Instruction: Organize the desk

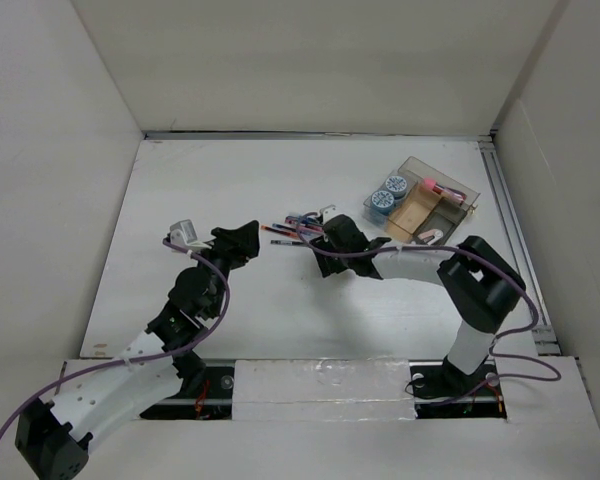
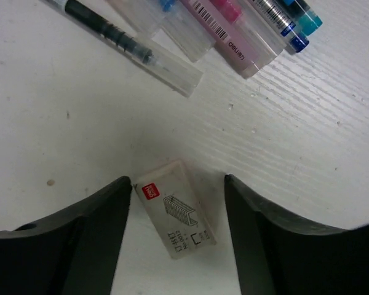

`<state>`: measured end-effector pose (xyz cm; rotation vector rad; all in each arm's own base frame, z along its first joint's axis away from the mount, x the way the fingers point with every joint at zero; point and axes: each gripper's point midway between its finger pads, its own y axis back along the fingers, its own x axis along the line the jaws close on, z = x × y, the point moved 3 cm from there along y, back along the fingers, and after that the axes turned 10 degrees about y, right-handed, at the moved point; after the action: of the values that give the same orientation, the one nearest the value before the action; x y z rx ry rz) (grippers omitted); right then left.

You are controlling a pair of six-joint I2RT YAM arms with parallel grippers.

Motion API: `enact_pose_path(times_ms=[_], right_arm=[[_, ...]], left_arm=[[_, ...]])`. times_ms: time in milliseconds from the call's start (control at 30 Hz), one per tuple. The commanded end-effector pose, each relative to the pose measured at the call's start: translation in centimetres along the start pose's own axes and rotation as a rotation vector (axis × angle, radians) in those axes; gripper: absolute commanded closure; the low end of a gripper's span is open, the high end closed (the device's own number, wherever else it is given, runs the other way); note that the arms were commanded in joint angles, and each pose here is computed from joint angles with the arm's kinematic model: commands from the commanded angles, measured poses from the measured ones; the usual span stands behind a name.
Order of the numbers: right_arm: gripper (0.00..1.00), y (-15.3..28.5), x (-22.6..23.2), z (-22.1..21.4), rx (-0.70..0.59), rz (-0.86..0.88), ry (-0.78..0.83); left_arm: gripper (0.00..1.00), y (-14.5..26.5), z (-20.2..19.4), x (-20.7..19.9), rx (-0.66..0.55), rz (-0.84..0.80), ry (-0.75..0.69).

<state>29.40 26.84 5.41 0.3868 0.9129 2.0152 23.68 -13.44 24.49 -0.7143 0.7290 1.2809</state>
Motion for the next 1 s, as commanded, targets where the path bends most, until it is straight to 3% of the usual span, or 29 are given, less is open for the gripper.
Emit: enact_pose_path(times_ms=[0,100,133,167,333,467,600,767,967], right_arm=[[0.36,-0.4,-0.5,1.0,0.004,-0.051,0.026],[0.57,-0.7,-0.2,0.5,0.013,-0.061,0.021],[0.72,-0.4,-0.1,0.8,-0.001,-0.08,0.006],[0.81,-0.2,-0.2,0.8,-0.018,-0.088,-0.014],[0.84,3.1,-2.9,4.4,-0.205,-0.115,-0.155],[0.84,7.3,-8.7,7.4,-0.384,-0.183,-0.348],[0.83,12.3,-18.5,6.9,-0.564,-0.391,-0.629],[0.79,13.7,-24.9,2.9,-0.583,-0.582,-0.824],[0.73,12.3,-28.0,0.7,-0.523,-0.619,-0.903]], left_arm=[[0.29,0.0,1.2,-0.8,-0.046,-0.025,0.024],[0.29,0.1,1.3,-0.8,-0.047,-0.023,0.026],[0.29,0.1,1.3,-0.8,-0.049,-0.024,0.028],[0.29,0.2,1.4,-0.6,-0.056,-0.018,0.033],[0.29,0.3,1.3,-0.7,-0.052,-0.035,0.036],[0.29,0.0,1.2,-0.8,-0.044,-0.019,0.025],[0.29,0.1,1.2,-0.9,-0.047,-0.028,0.029],[0.29,0.2,1.1,-1.0,-0.04,-0.039,0.034],[0.29,0.1,1.1,-1.0,-0.037,-0.036,0.032]])
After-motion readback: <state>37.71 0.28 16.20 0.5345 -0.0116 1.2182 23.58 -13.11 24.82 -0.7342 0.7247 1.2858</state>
